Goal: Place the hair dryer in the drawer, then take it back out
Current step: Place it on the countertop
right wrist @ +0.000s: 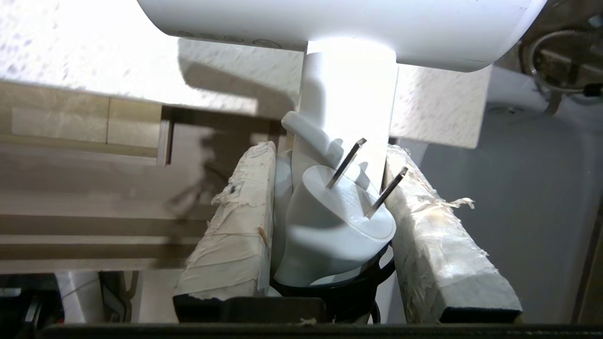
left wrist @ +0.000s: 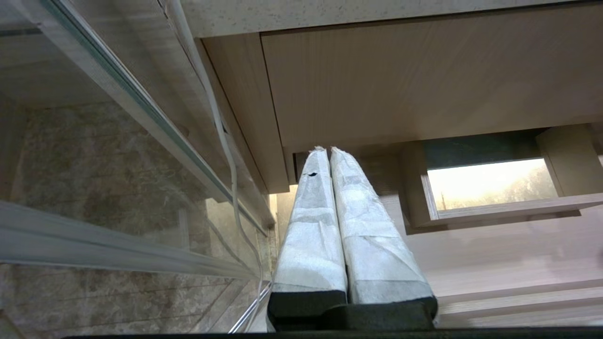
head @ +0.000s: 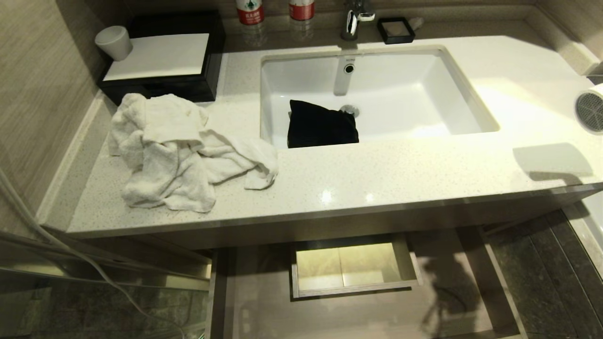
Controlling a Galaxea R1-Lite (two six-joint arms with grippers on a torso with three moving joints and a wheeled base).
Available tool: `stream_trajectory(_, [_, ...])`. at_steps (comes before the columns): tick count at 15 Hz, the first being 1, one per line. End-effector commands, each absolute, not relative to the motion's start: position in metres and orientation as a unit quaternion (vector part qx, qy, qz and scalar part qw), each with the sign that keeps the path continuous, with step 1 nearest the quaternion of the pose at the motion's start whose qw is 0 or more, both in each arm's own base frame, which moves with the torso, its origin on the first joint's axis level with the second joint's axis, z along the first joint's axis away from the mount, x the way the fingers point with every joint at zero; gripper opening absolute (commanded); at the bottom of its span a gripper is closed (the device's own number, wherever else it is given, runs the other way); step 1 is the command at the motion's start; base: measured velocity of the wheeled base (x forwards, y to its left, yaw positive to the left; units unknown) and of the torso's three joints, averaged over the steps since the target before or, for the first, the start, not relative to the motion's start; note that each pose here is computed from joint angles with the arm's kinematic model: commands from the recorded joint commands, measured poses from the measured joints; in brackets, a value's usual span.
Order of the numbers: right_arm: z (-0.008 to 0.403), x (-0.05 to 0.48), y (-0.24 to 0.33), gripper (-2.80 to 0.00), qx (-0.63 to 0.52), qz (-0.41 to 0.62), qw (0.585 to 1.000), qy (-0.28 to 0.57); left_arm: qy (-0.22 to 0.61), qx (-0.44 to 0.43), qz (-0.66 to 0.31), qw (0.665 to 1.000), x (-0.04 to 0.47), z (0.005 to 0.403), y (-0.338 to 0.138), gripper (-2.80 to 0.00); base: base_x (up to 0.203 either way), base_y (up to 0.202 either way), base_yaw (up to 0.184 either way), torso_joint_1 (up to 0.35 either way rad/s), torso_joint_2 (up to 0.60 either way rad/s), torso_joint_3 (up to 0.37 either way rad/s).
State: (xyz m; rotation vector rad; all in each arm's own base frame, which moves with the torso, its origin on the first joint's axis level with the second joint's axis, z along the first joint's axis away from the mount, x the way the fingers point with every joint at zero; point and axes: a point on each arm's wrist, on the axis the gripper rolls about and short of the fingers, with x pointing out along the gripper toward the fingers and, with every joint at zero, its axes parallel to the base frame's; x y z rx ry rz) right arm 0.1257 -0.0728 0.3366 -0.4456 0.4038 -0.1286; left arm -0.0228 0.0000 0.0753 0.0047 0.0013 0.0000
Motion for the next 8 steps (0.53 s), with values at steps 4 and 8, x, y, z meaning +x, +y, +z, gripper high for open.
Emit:
stream_trajectory(4, [0.339, 0.214, -0.125, -2.8, -0.208, -0.042, 0.951, 0.225, 0.001, 0.002, 0.0, 1.0, -0.023, 0.075, 0.0, -2.8, 0.0, 0.0, 0.0, 0.008, 0.0, 0.006])
stream_trajectory(8, [0.327, 0.268, -0.144, -2.8, -0.196, 0.018, 0.956, 0.217, 0.001, 0.002, 0.0, 1.0, -0.023, 0.075, 0.0, -2.8, 0.0, 0.0, 0.0, 0.0, 0.0, 0.0])
